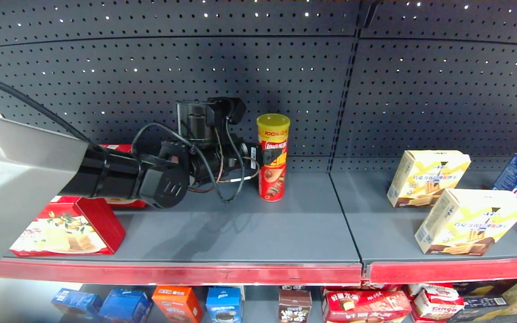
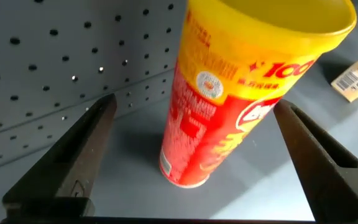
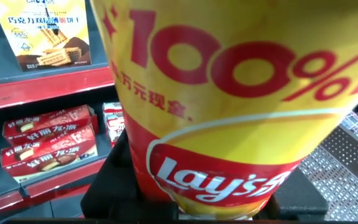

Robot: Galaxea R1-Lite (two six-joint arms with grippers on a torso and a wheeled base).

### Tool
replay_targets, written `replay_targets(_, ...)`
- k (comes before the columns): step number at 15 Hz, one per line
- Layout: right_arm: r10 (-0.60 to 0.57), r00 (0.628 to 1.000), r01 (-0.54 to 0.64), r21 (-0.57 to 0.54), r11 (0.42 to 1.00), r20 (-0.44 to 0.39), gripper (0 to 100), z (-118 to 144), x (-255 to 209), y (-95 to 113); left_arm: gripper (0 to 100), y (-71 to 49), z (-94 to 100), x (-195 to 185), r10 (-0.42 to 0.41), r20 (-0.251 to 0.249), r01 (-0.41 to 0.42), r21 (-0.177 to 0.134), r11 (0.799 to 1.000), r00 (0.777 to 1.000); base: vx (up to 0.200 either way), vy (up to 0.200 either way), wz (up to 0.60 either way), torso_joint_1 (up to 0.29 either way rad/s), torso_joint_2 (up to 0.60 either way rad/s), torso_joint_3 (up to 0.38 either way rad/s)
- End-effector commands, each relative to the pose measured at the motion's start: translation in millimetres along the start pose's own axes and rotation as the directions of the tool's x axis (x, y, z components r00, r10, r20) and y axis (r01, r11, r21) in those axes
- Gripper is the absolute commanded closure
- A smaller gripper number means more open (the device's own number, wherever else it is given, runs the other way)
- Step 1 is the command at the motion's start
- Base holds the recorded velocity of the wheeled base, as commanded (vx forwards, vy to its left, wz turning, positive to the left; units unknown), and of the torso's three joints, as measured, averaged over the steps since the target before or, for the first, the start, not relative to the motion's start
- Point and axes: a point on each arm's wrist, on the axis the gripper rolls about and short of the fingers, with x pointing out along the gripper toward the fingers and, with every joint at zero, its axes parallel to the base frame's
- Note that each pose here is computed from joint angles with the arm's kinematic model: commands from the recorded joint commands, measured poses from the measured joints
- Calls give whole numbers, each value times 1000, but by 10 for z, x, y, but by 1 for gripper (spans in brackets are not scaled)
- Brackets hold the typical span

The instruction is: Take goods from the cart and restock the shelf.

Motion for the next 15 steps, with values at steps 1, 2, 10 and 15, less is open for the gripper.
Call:
replay_targets(1,-2,1000,2,-1,1000,5,100,-16,-13,0,0,4,-38,108,-3,2,3,-1,1000,1000,0,0,0,0,0,0)
replay_targets(2,-2,1000,2,-24,1000,2,100,-36,-26,0,0,15,-47,180,2,10,-2,0,1000,1000,0,0,0,0,0,0)
replay_targets(10,-3,1000,3,-37,999,2,100,-43,-32,1,0,27,-92,293,5,14,-5,1,1000,1000,0,0,0,0,0,0)
replay_targets(15,-4,1000,5,-35,999,10,100,-50,-49,-3,0,-91,-172,441,-3,7,3,5,1000,1000,0,0,0,0,0,0)
